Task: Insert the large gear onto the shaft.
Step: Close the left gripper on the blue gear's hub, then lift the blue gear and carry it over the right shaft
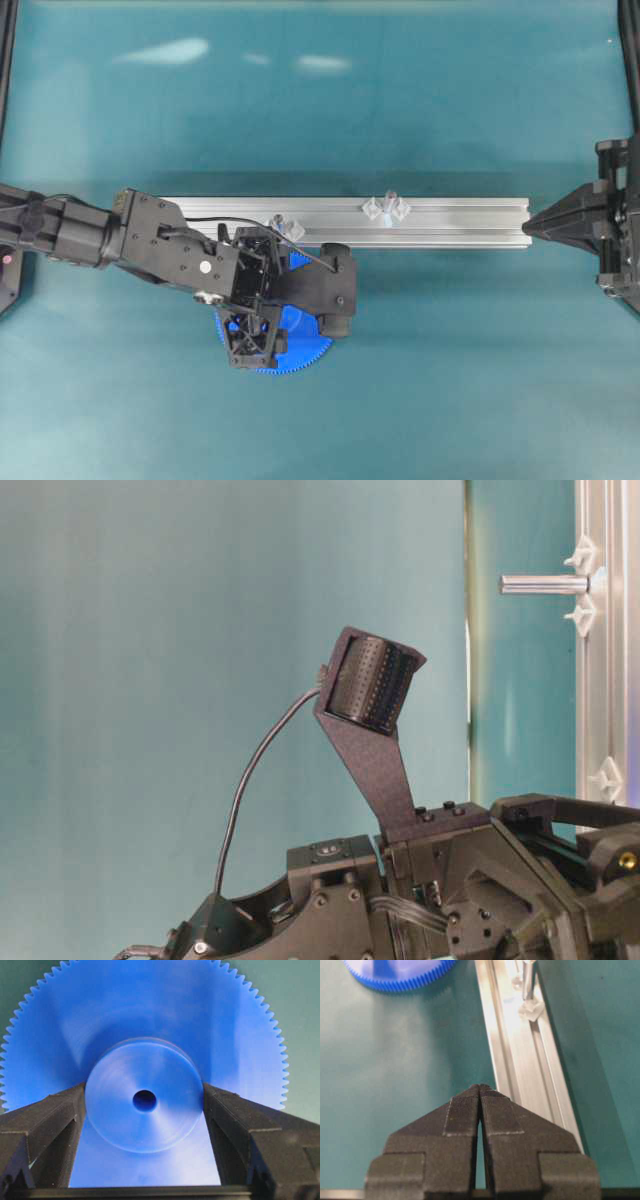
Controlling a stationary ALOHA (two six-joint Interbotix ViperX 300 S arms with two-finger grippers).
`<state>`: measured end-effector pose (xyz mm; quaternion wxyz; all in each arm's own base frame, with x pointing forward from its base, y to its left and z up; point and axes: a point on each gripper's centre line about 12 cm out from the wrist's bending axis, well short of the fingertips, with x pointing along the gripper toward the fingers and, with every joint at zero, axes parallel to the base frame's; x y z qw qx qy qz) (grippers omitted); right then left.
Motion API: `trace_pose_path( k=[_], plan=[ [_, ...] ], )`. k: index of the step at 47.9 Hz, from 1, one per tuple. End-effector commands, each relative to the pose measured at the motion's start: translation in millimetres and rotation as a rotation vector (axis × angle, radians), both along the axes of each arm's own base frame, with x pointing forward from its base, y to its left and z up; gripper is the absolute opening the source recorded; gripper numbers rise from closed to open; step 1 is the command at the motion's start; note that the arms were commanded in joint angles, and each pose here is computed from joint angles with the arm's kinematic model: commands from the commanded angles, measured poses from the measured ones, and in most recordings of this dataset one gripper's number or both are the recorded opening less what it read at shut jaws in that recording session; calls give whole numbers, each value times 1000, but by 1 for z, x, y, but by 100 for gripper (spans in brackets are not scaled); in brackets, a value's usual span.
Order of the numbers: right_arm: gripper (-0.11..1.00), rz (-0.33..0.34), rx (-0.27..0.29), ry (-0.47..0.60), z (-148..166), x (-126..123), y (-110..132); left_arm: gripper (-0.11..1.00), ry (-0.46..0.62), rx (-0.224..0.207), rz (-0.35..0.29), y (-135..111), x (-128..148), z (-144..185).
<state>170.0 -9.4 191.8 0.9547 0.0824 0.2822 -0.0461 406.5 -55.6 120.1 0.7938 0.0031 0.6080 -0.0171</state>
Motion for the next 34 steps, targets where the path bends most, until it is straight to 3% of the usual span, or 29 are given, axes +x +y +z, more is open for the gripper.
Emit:
trace_pose_path(
  k=[1,23,34],
  plan=[
    [5,-7,7,-7,2,2,0,76,-33,-7,0,-2,5,15],
    [5,-8,8,-14,2,0,0,76,-39,1,-10,-4,25,79],
    [5,-6,5,-19,3,-1,0,76,-28,18,-53,-3,30,99]
  ],
)
